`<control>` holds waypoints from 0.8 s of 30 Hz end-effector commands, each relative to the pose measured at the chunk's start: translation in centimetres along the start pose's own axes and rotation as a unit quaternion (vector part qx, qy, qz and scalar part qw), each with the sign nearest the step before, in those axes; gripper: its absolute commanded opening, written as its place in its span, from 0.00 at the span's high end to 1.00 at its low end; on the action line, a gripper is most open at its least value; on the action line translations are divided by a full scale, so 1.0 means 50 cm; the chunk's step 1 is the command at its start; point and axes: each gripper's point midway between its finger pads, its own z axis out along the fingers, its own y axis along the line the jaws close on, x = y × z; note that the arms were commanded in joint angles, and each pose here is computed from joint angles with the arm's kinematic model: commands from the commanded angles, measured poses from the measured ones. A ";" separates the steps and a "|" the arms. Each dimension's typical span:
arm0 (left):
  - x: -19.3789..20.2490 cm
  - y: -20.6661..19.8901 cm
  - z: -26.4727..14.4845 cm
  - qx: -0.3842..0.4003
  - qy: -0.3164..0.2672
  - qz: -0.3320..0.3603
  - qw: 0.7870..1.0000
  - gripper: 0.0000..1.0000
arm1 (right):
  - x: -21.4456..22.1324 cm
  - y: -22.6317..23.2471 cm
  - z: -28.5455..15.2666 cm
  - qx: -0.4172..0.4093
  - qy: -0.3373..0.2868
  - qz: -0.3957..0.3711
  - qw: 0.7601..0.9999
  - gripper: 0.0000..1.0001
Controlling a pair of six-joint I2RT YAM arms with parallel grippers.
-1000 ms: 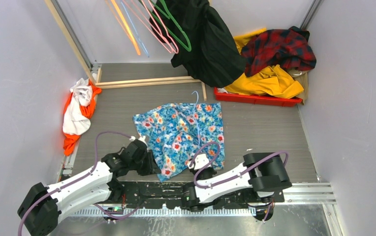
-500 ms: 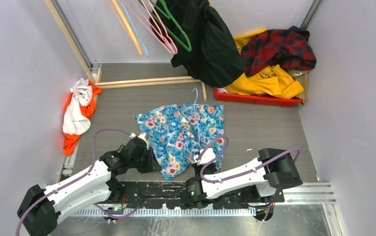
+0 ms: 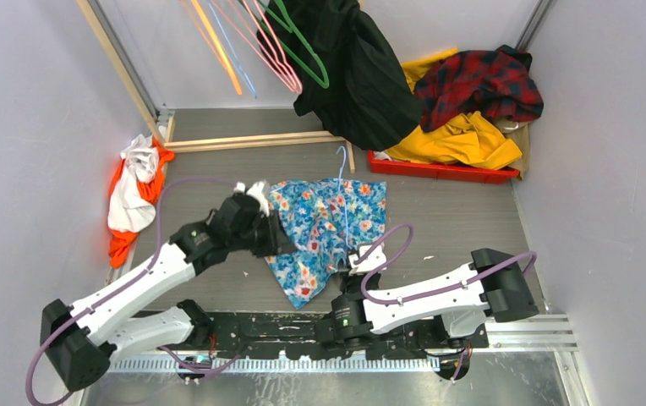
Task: Place the skirt on the hanger
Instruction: Hang the skirt on the hanger.
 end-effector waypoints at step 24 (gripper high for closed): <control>-0.391 -0.209 0.121 0.261 -0.076 -0.291 0.917 0.13 | -0.099 0.085 -0.005 -0.130 -0.154 0.029 0.979 0.99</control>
